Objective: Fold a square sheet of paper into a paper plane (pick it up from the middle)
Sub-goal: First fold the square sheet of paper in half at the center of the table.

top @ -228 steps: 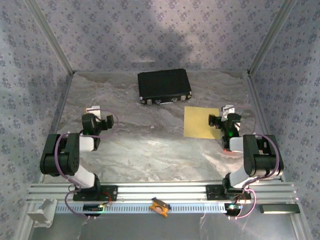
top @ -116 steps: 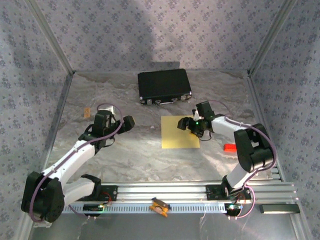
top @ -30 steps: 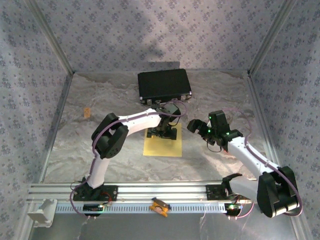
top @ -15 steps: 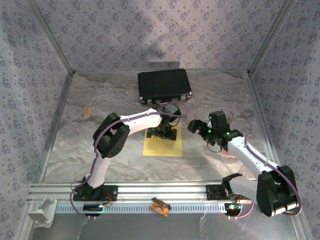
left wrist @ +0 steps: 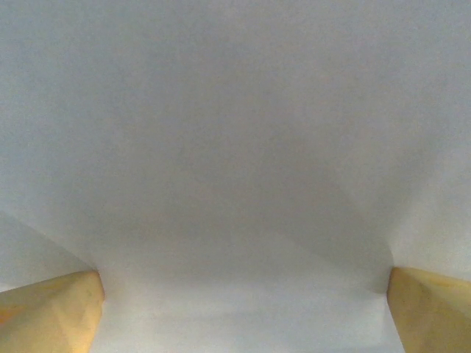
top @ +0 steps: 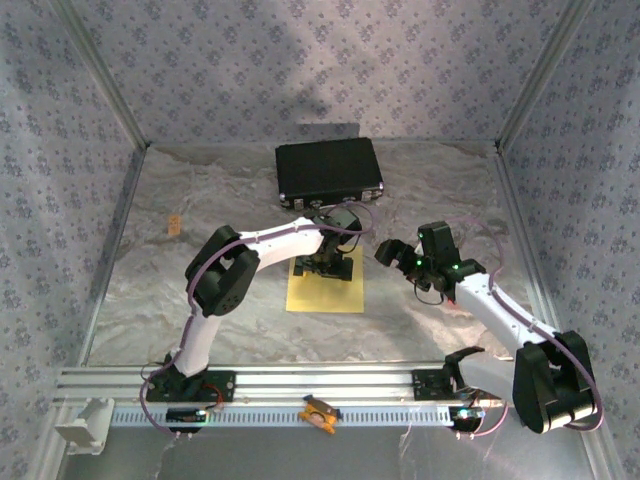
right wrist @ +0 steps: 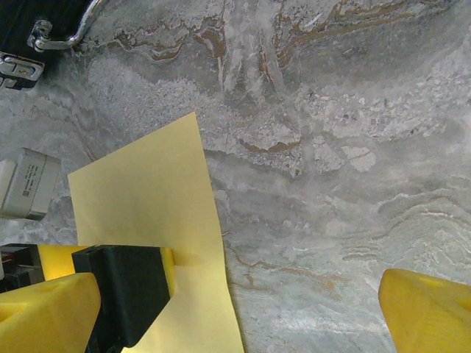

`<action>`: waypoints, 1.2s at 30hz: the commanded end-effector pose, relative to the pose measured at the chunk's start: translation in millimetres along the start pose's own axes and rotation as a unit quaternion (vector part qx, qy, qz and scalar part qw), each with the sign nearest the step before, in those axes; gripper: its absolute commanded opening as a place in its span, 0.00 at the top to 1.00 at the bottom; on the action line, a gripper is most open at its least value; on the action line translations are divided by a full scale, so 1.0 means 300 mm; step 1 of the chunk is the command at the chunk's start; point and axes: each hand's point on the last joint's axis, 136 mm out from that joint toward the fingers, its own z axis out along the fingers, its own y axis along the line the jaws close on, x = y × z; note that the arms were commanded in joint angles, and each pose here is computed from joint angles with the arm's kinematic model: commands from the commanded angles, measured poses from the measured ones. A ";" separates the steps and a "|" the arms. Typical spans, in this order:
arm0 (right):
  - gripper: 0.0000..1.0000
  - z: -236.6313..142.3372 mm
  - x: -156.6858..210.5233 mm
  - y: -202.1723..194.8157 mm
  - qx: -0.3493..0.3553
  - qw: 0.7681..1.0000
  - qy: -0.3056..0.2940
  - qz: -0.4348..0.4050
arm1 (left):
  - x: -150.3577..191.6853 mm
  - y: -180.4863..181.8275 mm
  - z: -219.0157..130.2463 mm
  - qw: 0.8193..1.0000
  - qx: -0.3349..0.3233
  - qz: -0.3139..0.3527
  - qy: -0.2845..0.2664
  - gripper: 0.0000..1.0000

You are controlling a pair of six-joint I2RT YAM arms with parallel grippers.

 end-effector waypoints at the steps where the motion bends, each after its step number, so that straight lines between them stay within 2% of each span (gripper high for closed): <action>1: 0.01 0.004 0.010 -0.016 0.006 1.000 0.009 -0.002 | 0.071 0.009 0.092 0.999 -0.006 -0.005 0.047 0.03; 12: 0.01 0.009 0.008 -0.017 0.007 1.000 0.009 -0.001 | 0.061 0.008 0.075 0.999 -0.008 -0.003 0.038 0.03; 21: 0.01 0.005 0.003 -0.006 0.003 1.000 0.010 -0.003 | 0.033 -0.002 0.040 1.000 0.003 -0.003 0.012 0.14; 23: 0.01 0.003 -0.001 -0.005 0.005 1.000 0.008 -0.003 | 0.022 -0.003 0.026 1.000 0.008 -0.004 -0.002 0.18; 28: 0.01 0.000 -0.007 -0.006 0.008 1.000 0.006 0.002 | -0.005 -0.005 -0.016 0.999 0.019 -0.005 -0.033 0.38; 32: 0.01 0.000 -0.008 -0.006 0.010 1.000 0.007 0.006 | -0.021 0.004 -0.043 0.998 0.019 -0.009 -0.052 0.42; 34: 0.01 -0.001 -0.010 -0.007 0.011 1.000 0.006 0.008 | -0.027 0.000 -0.056 0.998 0.026 -0.008 -0.061 0.52; 36: 0.01 -0.002 -0.010 -0.008 0.014 1.000 0.008 0.011 | -0.027 -0.006 -0.063 0.997 0.035 -0.007 -0.066 0.54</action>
